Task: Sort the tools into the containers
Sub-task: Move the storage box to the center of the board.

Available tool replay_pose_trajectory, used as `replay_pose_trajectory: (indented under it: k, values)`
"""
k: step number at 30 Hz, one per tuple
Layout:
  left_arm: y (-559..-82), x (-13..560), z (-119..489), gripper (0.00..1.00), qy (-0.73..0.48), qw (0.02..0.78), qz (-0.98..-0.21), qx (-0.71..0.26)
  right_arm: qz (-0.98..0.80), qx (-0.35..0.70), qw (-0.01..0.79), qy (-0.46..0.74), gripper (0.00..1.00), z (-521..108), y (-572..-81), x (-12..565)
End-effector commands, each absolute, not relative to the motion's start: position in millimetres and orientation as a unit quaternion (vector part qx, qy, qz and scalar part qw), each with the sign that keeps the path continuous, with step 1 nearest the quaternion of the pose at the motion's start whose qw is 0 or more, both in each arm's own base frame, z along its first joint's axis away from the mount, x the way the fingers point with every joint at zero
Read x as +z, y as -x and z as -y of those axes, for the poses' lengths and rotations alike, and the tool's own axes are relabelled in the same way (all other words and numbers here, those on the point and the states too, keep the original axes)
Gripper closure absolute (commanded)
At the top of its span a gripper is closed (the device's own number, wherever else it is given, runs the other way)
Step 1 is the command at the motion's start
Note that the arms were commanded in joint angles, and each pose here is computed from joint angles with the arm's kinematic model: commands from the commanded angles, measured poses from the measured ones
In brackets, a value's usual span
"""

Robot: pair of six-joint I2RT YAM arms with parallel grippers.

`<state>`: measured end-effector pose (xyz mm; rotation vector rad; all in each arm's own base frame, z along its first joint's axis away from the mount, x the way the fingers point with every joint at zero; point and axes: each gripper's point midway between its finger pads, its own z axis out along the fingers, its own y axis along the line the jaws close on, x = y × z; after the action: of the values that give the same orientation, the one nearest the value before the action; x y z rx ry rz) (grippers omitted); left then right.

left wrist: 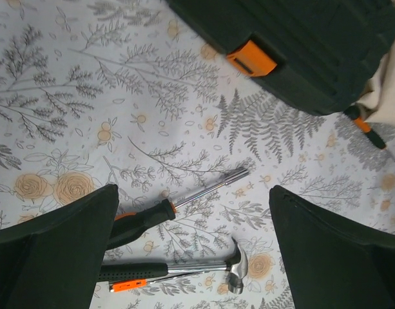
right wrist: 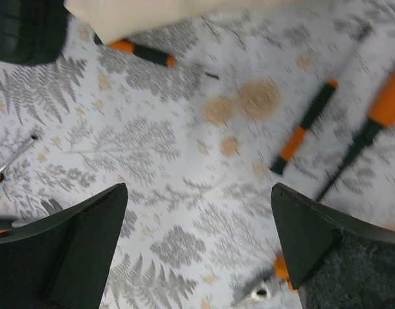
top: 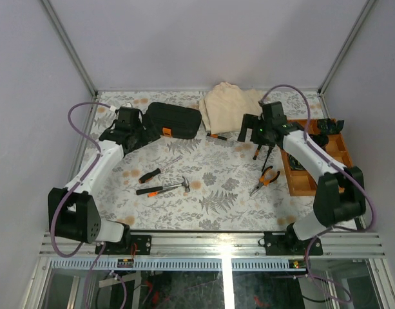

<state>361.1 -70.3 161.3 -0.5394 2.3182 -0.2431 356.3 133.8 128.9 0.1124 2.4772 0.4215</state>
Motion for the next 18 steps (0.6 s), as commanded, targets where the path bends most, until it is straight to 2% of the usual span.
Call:
replay_pose_trajectory:
  k: [1, 10, 18]
  values:
    - [-366.0, 149.9, 72.7, 0.01, 0.191, 0.352, -0.909, -0.114, -0.916, 0.174, 0.363, 0.003, 0.01, -170.1, -409.9, 143.2]
    - [-358.6, 151.8, 56.6, 0.01, 0.205, 0.368, -0.903, -0.087, -0.899, 0.22, 0.373, 0.068, 0.01, -244.5, -492.3, 128.9]
    - [-359.4, 147.7, 54.4, 0.01, 0.207, 0.361, -0.906, -0.079, -0.844, 0.317, 0.415, 0.118, 0.0, -305.6, -549.7, 149.3]
